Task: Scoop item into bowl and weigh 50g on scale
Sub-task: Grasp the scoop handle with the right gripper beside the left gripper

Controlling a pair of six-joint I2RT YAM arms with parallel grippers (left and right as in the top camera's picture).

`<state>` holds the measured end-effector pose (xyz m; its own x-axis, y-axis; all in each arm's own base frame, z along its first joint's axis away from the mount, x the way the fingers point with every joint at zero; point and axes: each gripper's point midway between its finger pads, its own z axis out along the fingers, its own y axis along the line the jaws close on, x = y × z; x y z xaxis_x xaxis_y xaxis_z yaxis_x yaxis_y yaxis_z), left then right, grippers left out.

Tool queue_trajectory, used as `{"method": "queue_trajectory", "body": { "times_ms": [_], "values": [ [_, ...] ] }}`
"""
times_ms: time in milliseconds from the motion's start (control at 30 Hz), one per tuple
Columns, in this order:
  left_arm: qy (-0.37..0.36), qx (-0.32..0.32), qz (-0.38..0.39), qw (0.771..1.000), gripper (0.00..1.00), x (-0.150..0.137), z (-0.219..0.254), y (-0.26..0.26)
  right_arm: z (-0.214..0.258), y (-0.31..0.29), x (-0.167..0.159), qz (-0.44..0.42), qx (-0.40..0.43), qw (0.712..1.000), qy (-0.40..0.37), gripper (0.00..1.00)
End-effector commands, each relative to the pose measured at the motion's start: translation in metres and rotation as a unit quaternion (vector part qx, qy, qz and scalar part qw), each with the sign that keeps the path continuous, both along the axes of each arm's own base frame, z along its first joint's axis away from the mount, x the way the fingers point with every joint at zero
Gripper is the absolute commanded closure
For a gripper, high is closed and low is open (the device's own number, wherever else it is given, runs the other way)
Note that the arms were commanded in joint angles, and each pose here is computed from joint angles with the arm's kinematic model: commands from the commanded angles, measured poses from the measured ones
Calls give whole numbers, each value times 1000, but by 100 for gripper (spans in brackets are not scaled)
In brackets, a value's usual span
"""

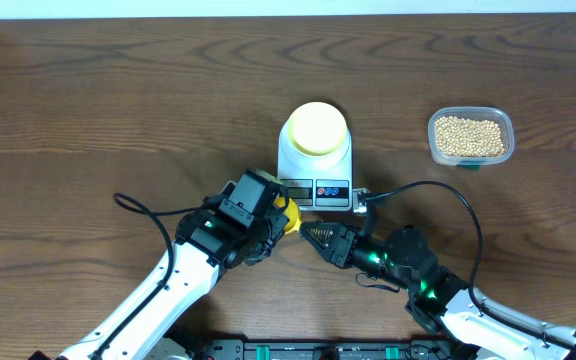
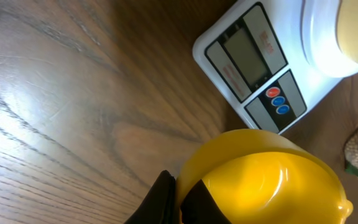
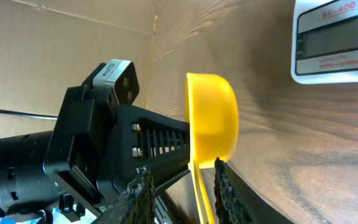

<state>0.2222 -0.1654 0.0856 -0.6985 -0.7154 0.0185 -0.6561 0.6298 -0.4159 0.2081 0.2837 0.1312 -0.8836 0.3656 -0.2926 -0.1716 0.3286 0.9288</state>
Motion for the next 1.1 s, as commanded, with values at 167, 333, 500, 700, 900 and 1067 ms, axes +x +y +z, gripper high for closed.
{"method": "queue_trajectory", "body": {
  "times_ms": [167,333,500,700,900,1067],
  "values": [
    [-4,11,-11,1000,93,-1,-1,1,3,3,0,4,0,1000,-6,75],
    [-5,10,-11,1000,93,-1,-1,1,3,5,-4,17,2,1000,-4,75],
    [-6,10,-11,1000,93,0,-1,1,4,6,-5,21,3,1000,-3,73],
    [-6,10,-11,1000,93,0,-1,1,4,6,-6,24,3,1000,-2,77],
    [-6,10,-11,1000,93,0,-1,1,4,7,-8,28,4,1000,-2,85],
    [-6,10,-11,1000,93,0,-1,1,4,8,-10,35,5,999,-1,90]
  ]
}}
